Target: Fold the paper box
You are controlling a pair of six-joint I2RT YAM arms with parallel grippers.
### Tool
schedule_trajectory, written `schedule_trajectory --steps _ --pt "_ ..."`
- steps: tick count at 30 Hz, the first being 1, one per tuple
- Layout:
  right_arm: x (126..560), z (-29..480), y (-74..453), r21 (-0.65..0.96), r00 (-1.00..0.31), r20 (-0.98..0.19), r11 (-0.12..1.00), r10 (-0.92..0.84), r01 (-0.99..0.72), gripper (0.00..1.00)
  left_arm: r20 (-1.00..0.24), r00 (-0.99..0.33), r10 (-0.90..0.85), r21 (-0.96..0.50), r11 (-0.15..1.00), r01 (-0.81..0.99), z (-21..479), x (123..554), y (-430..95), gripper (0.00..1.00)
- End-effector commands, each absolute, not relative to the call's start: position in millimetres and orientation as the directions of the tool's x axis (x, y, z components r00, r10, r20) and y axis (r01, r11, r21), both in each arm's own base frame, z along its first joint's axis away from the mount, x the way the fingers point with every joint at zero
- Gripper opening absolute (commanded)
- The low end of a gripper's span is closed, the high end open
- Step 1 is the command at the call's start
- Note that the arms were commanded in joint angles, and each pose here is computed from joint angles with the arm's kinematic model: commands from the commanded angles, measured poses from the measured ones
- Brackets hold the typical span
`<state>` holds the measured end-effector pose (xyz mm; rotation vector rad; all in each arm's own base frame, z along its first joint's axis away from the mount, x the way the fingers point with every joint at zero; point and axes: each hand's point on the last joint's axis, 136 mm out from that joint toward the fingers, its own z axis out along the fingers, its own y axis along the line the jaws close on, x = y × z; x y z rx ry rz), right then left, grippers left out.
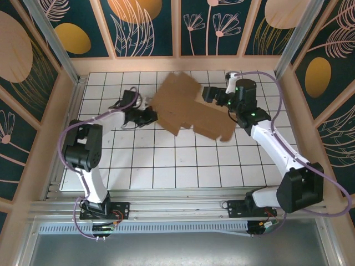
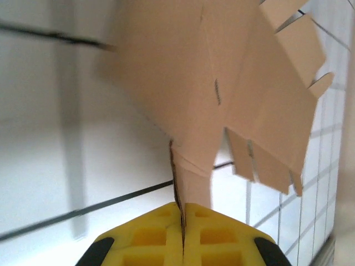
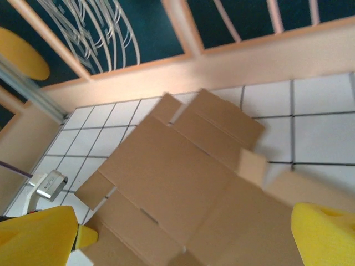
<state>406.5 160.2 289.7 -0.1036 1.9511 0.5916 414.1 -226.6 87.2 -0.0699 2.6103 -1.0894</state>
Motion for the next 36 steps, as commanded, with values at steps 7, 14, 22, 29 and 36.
schedule_trajectory --steps 7,14,22,29,36 --pt "438 268 112 0.004 -0.253 -0.958 0.876 -0.135 -0.482 0.99 -0.457 -0.811 0.366 -0.33 0.777 0.536 96 445 -258 0.0" --pt "475 235 92 0.007 -0.218 -0.959 0.753 -0.182 -0.658 0.97 -0.509 -0.686 0.52 -0.112 0.75 0.652 120 473 -245 0.0" --pt "540 191 77 -0.061 -0.212 -0.935 0.719 -0.283 -0.692 0.99 -0.588 -0.551 0.592 0.014 0.688 0.725 148 490 -248 0.0" --pt "572 144 93 0.025 -0.398 -0.878 0.805 -0.266 -0.592 0.99 -0.62 -0.553 0.557 0.065 0.739 0.671 140 508 -242 0.0" --pt "589 161 68 0.036 -0.292 -0.934 0.76 -0.205 -0.649 0.99 -0.676 -0.495 0.545 0.095 0.731 0.676 153 511 -245 0.0"
